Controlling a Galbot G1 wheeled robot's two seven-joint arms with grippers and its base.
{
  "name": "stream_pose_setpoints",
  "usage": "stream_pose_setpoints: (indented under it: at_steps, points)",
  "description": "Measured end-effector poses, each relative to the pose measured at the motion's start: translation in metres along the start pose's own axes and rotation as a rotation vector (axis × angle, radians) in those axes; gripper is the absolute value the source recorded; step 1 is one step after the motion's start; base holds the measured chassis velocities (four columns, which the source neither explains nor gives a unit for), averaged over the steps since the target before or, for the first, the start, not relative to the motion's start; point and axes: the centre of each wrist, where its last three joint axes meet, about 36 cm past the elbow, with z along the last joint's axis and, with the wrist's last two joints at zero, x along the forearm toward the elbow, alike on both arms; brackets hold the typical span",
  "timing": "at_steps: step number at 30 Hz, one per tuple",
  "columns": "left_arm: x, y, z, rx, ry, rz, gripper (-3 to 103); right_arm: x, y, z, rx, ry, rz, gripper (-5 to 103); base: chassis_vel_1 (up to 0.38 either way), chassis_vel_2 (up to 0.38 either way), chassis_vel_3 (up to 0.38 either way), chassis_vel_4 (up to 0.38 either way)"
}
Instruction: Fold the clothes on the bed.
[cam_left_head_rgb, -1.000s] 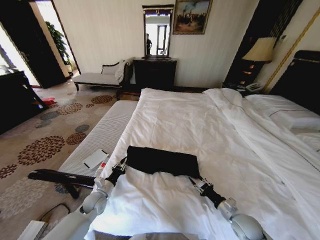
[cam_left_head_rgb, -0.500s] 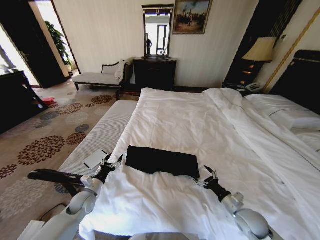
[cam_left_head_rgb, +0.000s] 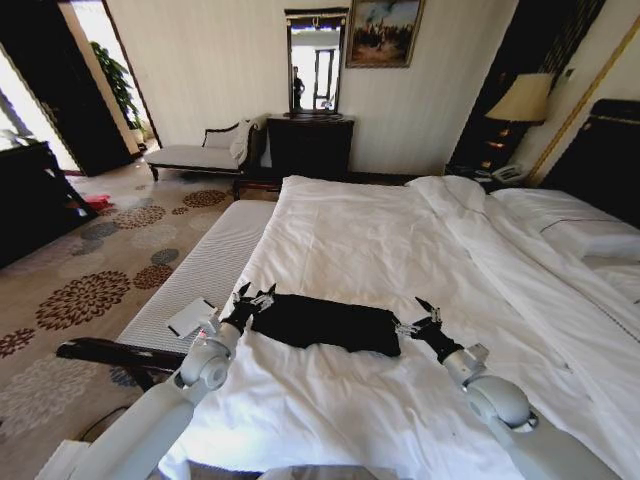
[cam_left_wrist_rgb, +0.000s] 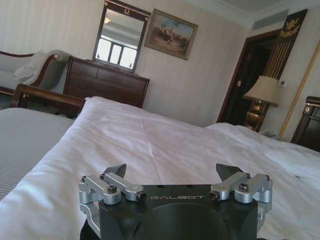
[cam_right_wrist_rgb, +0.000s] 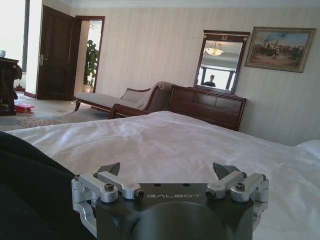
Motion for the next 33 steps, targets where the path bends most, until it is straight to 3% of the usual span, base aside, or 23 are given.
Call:
stream_pose_setpoints:
  at_steps: [7, 10, 11, 13, 15, 16, 17, 18, 20, 22, 24, 26, 28, 29, 31, 33]
  points:
    - [-0.001, -0.005, -0.004, -0.049, 0.031, -0.007, 100, 0.003, -0.001, -0.005, 0.006, -0.001, 0.026, 100, 0.000, 0.000, 0.000, 0.000]
    - [0.007, 0.000, -0.011, -0.124, 0.055, -0.047, 100, 0.005, -0.003, -0.011, -0.006, 0.011, 0.044, 100, 0.000, 0.000, 0.000, 0.000]
    - [0.007, 0.000, -0.011, -0.124, 0.055, -0.047, 100, 0.005, -0.003, -0.011, -0.006, 0.011, 0.044, 100, 0.000, 0.000, 0.000, 0.000]
    - [0.019, 0.007, -0.018, -0.192, 0.069, -0.086, 100, 0.005, -0.004, -0.020, -0.055, 0.040, 0.045, 100, 0.000, 0.000, 0.000, 0.000]
    - [0.024, 0.010, -0.020, -0.210, 0.070, -0.097, 100, 0.005, -0.004, -0.023, -0.086, 0.056, 0.040, 100, 0.000, 0.000, 0.000, 0.000]
    - [0.028, 0.012, -0.022, -0.228, 0.070, -0.107, 100, 0.005, -0.003, -0.027, -0.125, 0.075, 0.031, 100, 0.000, 0.000, 0.000, 0.000]
    - [0.036, 0.015, -0.023, -0.262, 0.065, -0.126, 100, 0.004, -0.001, -0.035, -0.226, 0.124, 0.008, 100, 0.000, 0.000, 0.000, 0.000]
    - [0.041, 0.017, -0.023, -0.281, 0.062, -0.137, 100, 0.003, -0.001, -0.040, -0.279, 0.155, -0.006, 100, 0.000, 0.000, 0.000, 0.000]
    - [0.044, 0.018, -0.023, -0.288, 0.060, -0.143, 100, 0.001, -0.002, -0.043, -0.320, 0.181, -0.018, 100, 0.000, 0.000, 0.000, 0.000]
    - [0.054, 0.019, -0.019, -0.296, 0.052, -0.169, 100, -0.007, -0.010, -0.056, -0.443, 0.269, -0.062, 100, 0.000, 0.000, 0.000, 0.000]
    - [0.057, 0.020, -0.018, -0.297, 0.050, -0.177, 100, -0.010, -0.013, -0.060, -0.472, 0.296, -0.073, 100, 0.000, 0.000, 0.000, 0.000]
    - [0.068, 0.022, -0.012, -0.306, 0.047, -0.198, 100, -0.023, -0.029, -0.070, -0.588, 0.395, -0.095, 100, 0.000, 0.000, 0.000, 0.000]
    - [0.076, 0.022, -0.008, -0.311, 0.047, -0.204, 100, -0.032, -0.041, -0.072, -0.649, 0.443, -0.093, 100, 0.000, 0.000, 0.000, 0.000]
    - [0.076, 0.022, -0.008, -0.311, 0.047, -0.204, 100, -0.032, -0.041, -0.072, -0.649, 0.443, -0.093, 100, 0.000, 0.000, 0.000, 0.000]
    - [0.088, 0.020, -0.002, -0.313, 0.052, -0.212, 100, -0.044, -0.058, -0.077, -0.731, 0.513, -0.097, 100, 0.000, 0.000, 0.000, 0.000]
    - [0.091, 0.019, -0.001, -0.313, 0.052, -0.212, 100, -0.046, -0.063, -0.078, -0.744, 0.535, -0.098, 100, 0.000, 0.000, 0.000, 0.000]
